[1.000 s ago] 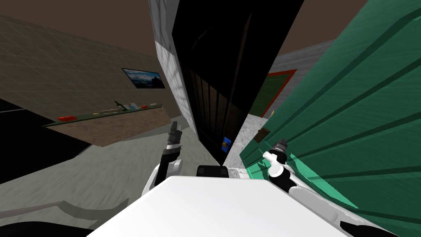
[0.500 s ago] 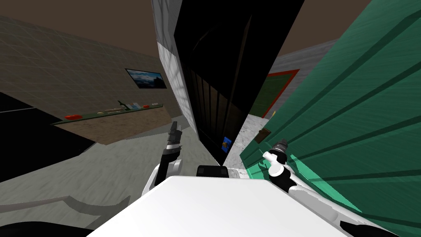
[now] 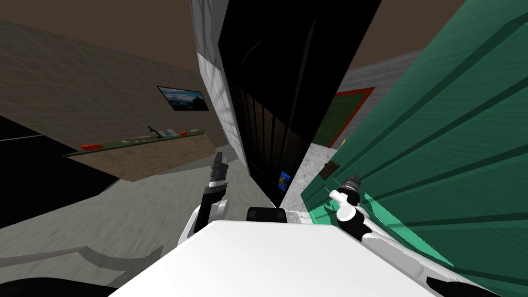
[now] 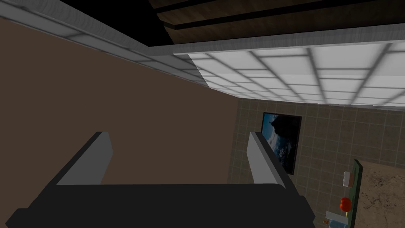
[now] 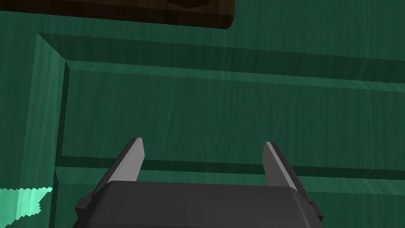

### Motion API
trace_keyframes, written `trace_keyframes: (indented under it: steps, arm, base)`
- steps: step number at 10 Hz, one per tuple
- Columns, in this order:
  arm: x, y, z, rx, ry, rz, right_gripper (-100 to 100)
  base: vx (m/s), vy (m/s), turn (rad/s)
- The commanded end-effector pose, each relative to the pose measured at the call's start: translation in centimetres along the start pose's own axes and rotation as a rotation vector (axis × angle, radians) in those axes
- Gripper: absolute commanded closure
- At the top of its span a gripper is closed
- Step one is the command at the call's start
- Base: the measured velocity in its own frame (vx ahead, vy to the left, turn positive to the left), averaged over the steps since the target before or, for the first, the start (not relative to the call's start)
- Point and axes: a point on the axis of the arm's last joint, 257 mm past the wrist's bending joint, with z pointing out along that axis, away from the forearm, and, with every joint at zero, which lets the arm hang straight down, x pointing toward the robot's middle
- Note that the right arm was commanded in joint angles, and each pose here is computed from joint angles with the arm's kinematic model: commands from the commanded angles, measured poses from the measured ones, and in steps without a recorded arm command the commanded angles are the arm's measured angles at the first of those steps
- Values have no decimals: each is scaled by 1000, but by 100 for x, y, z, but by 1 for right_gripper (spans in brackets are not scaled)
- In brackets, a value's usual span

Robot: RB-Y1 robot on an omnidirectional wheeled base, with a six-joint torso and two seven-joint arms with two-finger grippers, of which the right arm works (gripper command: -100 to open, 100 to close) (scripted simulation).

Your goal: Push the door open

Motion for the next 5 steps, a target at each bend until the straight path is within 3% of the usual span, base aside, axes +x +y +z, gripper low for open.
trace_keyframes:
  steps: [1,5]
  arm:
    - [-10,17,11,-3,-1,-1,-100]
    - [42,9,-33,-14,-52,-3,-100]
  base:
    - [-4,8,28]
    - [-2,-67,107]
